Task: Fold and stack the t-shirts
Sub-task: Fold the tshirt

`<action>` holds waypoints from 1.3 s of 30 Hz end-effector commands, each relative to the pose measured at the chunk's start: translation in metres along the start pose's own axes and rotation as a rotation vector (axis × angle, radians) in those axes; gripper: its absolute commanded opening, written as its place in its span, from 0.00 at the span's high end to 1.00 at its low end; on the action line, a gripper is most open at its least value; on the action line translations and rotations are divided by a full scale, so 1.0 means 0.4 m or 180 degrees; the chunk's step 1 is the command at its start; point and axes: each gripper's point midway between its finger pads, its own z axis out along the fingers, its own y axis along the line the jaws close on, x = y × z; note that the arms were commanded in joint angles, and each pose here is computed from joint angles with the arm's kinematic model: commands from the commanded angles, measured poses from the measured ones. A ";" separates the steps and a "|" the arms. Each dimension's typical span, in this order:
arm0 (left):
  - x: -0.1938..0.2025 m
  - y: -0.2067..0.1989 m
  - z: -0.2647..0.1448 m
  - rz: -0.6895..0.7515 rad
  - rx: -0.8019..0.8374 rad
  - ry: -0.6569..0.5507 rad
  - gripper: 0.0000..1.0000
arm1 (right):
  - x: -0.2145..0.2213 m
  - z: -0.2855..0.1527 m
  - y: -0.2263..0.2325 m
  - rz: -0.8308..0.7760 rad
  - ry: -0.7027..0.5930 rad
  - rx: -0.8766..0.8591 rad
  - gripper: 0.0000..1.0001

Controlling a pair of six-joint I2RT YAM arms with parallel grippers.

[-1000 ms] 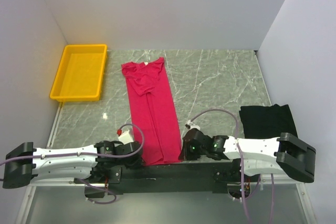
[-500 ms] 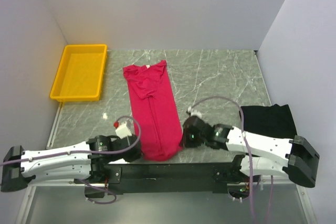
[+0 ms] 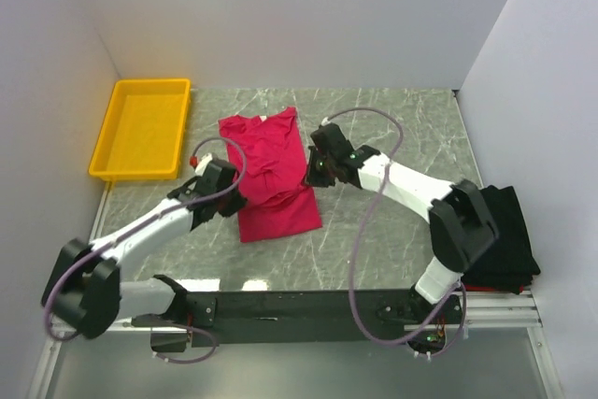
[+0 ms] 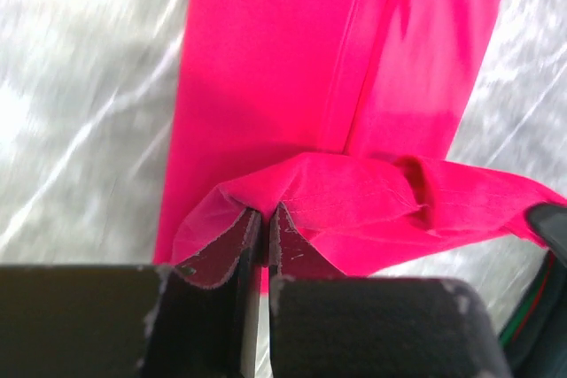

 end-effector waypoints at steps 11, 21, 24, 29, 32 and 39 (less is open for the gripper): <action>-0.153 -0.090 0.143 -0.0158 0.0123 -0.0060 0.99 | -0.184 0.155 -0.006 0.0107 0.0035 -0.0130 1.00; -0.164 -0.053 0.144 -0.0262 0.0035 -0.0094 0.99 | -0.191 0.191 0.010 0.0065 0.0116 -0.0197 1.00; -0.176 -0.044 0.142 -0.0277 0.0021 -0.0108 0.99 | -0.197 0.193 0.005 0.0052 0.0108 -0.0156 1.00; -0.193 -0.041 0.141 -0.0298 0.0017 -0.0144 0.99 | -0.202 0.201 0.001 0.0046 0.0104 -0.0145 1.00; -0.202 -0.042 0.145 -0.0287 0.0001 -0.0140 0.99 | -0.209 0.204 -0.002 0.0070 0.0101 -0.0144 1.00; -0.225 -0.056 0.147 -0.0275 0.0015 -0.0133 0.99 | -0.226 0.211 -0.011 0.0103 0.0086 -0.0167 1.00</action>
